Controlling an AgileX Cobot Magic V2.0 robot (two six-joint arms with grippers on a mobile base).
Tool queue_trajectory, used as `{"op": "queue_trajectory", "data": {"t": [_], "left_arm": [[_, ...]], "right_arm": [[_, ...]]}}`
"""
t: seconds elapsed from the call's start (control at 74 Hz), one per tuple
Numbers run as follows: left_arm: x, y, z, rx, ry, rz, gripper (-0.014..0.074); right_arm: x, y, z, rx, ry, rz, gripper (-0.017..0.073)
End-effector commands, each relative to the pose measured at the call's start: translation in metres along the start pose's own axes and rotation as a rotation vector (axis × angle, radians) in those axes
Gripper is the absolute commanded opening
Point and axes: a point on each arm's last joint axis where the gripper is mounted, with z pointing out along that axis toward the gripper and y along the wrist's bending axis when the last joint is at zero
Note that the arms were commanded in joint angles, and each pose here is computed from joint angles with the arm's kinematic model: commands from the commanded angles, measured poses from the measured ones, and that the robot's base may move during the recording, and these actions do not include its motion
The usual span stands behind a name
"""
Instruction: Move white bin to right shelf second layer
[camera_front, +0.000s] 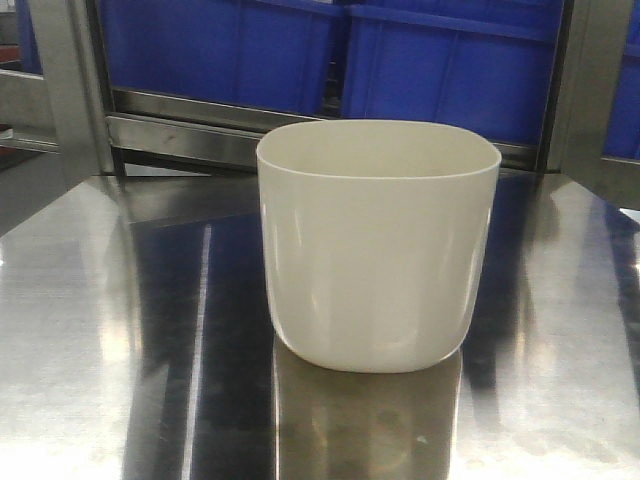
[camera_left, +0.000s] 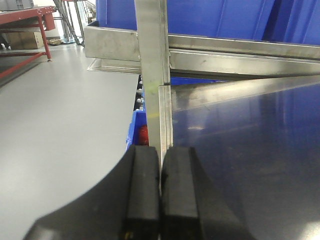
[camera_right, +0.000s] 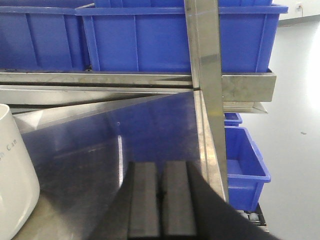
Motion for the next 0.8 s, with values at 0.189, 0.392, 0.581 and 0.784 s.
{"op": "queue_trajectory", "data": {"t": [0.189, 0.392, 0.581, 0.784], "left_arm": [[0.0037, -0.0004, 0.0010, 0.002, -0.065, -0.003, 0.0085], [0.0037, -0.0004, 0.0010, 0.002, -0.065, -0.003, 0.0085], [0.0037, -0.0004, 0.0010, 0.002, -0.065, -0.003, 0.0085], [0.0037, -0.0004, 0.0010, 0.002, -0.065, -0.003, 0.0085]], "right_arm": [[-0.0140, 0.0019, -0.0029, -0.013, -0.120, -0.015, 0.0051], [-0.0140, 0.0019, -0.0029, -0.013, -0.120, -0.015, 0.0051], [-0.0140, 0.0019, -0.0029, -0.013, -0.120, -0.015, 0.0051], [-0.0140, 0.0019, -0.0029, -0.013, -0.120, -0.015, 0.0051]]}}
